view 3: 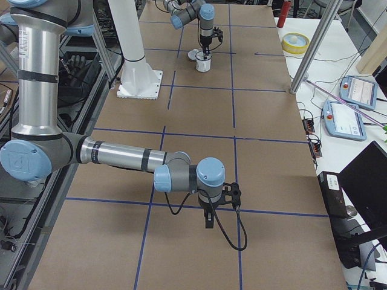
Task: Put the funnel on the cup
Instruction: 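Carry the funnel over the mug and lower it into the opening, then open the left gripper and withdraw it away from the mug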
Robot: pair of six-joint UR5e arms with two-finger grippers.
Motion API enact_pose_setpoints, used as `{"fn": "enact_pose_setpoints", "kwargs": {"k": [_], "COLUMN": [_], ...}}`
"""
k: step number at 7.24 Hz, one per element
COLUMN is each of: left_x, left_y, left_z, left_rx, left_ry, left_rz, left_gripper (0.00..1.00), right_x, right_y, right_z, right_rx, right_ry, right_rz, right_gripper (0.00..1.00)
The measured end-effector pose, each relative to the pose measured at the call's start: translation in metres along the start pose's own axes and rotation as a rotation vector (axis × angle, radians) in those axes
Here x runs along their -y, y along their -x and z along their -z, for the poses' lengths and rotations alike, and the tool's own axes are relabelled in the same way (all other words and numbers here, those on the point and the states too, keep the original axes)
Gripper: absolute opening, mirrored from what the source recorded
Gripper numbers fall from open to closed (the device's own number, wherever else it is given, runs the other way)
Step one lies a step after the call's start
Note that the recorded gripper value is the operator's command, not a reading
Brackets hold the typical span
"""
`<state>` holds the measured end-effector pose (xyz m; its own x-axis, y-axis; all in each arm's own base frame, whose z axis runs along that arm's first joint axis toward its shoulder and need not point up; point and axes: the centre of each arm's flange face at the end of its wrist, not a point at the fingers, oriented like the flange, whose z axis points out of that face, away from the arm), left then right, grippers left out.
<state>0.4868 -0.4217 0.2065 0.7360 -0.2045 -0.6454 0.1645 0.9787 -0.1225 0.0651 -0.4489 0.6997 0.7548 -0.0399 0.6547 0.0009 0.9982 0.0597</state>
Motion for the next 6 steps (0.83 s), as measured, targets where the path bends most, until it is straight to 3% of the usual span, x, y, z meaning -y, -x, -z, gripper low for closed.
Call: {"fn": "enact_pose_setpoints", "kwargs": {"k": [1, 3, 6], "left_x": [-0.001, -0.002, 0.047], "left_y": [0.0, 0.011, 0.113], "left_z": [0.001, 0.016, 0.066], "left_rx": [-0.002, -0.027, -0.096], "left_ry": [-0.001, -0.014, -0.111], "left_rz": [-0.001, -0.026, -0.303], "left_gripper": [1.0, 1.0, 1.0], "right_x": [0.0, 0.0, 0.0], "right_y": [0.0, 0.0, 0.0], "right_z": [0.0, 0.0, 0.0], "right_rx": [0.0, 0.0, 0.0], "right_ry": [0.0, 0.0, 0.0], "right_rz": [0.0, 0.0, 0.0], "right_gripper": [1.0, 1.0, 1.0]}}
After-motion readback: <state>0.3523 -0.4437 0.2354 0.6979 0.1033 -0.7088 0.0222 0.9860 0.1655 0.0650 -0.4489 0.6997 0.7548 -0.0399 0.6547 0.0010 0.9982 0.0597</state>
